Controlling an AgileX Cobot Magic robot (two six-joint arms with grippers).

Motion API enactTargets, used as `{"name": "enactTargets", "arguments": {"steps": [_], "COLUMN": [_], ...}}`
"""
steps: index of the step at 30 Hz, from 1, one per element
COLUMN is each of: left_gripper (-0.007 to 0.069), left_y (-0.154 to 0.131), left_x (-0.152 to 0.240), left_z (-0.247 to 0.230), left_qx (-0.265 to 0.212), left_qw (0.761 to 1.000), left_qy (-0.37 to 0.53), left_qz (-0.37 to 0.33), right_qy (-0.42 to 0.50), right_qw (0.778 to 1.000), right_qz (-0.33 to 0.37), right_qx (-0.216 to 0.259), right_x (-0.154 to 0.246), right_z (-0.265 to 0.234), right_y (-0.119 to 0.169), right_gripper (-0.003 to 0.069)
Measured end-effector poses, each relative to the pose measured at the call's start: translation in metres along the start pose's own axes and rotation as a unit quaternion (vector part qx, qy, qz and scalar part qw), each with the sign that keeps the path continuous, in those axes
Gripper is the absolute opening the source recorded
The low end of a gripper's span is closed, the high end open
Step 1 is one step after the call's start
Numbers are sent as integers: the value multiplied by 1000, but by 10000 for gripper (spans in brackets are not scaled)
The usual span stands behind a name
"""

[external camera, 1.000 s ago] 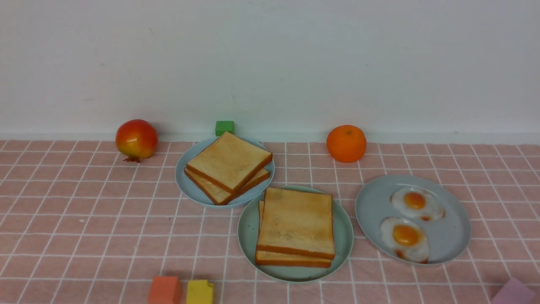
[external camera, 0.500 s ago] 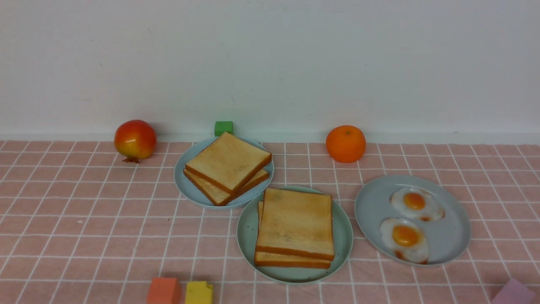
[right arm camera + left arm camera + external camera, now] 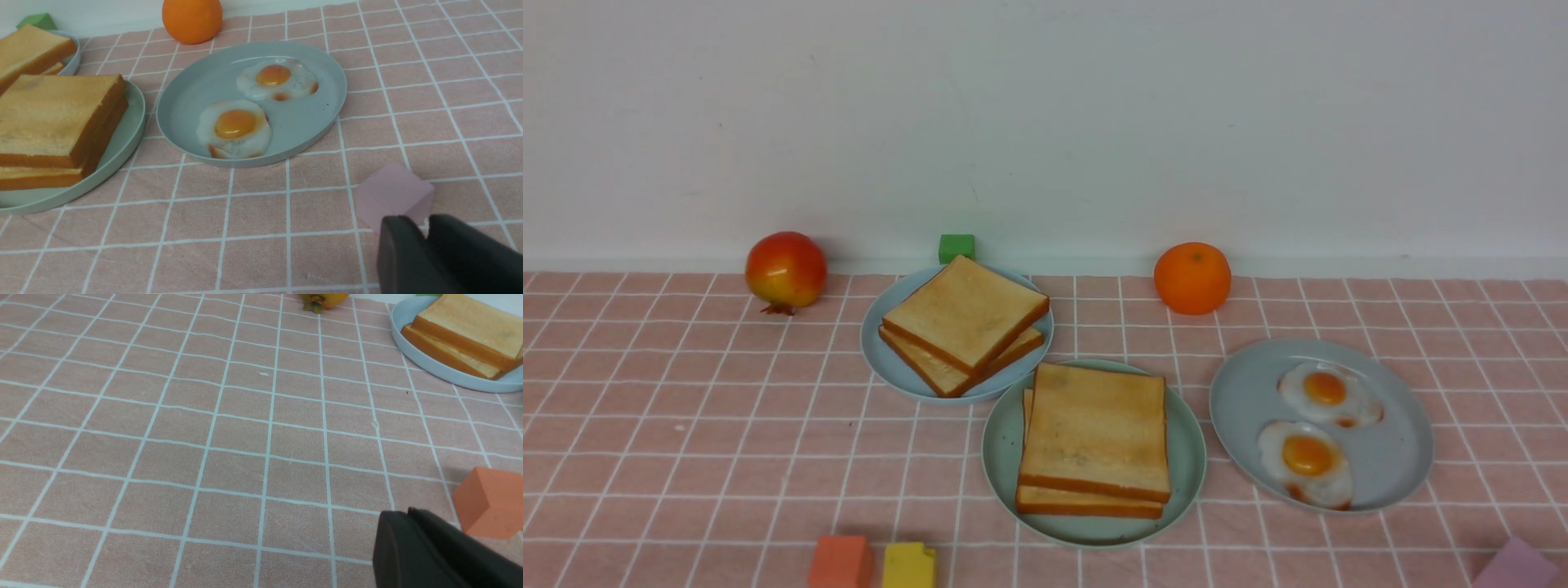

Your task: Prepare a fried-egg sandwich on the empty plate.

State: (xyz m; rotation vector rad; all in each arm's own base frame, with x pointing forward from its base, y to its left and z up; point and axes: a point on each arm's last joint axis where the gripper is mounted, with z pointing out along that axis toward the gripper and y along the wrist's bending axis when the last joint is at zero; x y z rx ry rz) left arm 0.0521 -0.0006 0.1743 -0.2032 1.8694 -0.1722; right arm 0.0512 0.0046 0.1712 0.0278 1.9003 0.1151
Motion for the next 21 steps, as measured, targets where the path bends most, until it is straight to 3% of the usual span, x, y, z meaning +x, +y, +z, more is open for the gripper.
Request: {"name": "enactTargets", "arguments": {"steps": [21], "left_gripper": [60], "left_y": [0], "left_x": [0], "left_z": [0], "left_qx": [0], "left_qw": [1000], "left_qy": [0], "left_qz": [0], "right_qy": [0], "right_qw": [1000], "right_qz": [0], "right_qx": [0], "right_x": [0], "right_z": [0], "right_y": [0], "right_gripper": [162]}}
